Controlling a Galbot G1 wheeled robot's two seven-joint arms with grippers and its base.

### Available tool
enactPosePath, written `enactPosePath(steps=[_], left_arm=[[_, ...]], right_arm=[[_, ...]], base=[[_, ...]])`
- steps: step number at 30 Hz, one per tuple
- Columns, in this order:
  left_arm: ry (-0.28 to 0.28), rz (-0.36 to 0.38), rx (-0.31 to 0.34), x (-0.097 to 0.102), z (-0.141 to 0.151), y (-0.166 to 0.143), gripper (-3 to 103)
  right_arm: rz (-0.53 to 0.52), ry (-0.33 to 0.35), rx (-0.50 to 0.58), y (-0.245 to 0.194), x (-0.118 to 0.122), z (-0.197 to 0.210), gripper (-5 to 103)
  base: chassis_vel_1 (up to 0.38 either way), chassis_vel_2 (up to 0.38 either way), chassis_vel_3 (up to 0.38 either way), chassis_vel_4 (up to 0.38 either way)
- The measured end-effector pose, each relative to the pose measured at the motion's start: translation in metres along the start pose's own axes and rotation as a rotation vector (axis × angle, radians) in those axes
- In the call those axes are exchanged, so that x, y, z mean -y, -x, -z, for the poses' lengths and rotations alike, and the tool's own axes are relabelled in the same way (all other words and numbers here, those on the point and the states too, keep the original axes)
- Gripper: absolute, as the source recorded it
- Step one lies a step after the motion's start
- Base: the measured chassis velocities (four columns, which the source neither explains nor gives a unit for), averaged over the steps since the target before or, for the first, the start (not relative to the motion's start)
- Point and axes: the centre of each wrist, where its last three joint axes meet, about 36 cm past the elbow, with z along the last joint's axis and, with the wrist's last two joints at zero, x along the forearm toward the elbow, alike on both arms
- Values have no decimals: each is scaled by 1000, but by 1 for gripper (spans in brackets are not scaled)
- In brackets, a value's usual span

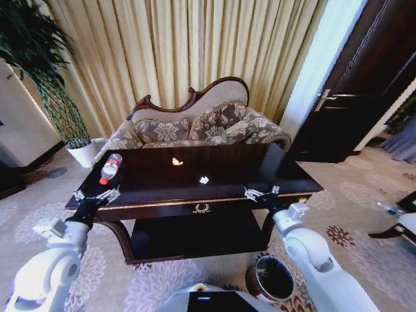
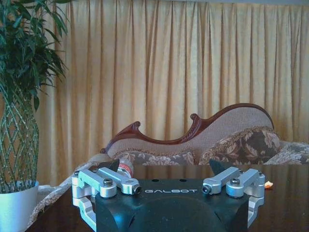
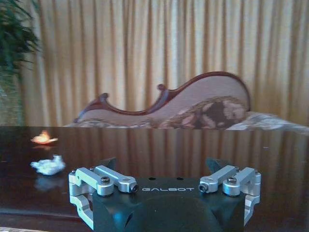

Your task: Move to the front of the table and place the trash on the table into the trash bin.

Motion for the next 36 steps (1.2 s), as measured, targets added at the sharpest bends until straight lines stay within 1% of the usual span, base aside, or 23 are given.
enactPosePath(steps=[1,8,11,18,21,22,24,26,28,29,32,36], left_arm=[[0,0,3,1,1,0,100],[-6,0,6,5,2,-2,100],[-6,3,7,6,2,-4,100],[-9,13,9,7,2,-6,100],[-12,19,9,9,2,-9,100],[-12,19,9,9,2,-9,100],[-15,27,9,9,1,-10,100],[-15,28,9,9,1,-10,100],[-15,34,9,9,0,-10,100],[-15,34,9,9,0,-10,100],[-15,42,4,10,-2,-12,100],[-13,45,1,11,-3,-13,100]], right_arm=[[24,15,-14,3,0,2,100],[77,24,-36,28,-7,-1,100],[115,32,-40,49,-21,-4,100],[175,21,-47,69,-37,-1,100],[215,3,-57,79,-43,5,100],[215,3,-57,79,-43,5,100],[223,-5,-96,86,-51,13,100],[219,-6,-104,88,-52,15,100],[201,-7,-141,94,-60,24,100],[201,-7,-141,94,-60,24,100],[175,-26,-194,97,-67,38,100],[156,-39,-222,100,-71,45,100]], base=[[0,0,0,0],[0,0,0,0],[0,0,0,0],[0,0,0,0],[0,0,0,0],[0,0,0,0],[0,0,0,0],[0,0,0,0],[0,0,0,0],[0,0,0,0],[0,0,0,0],[0,0,0,0]])
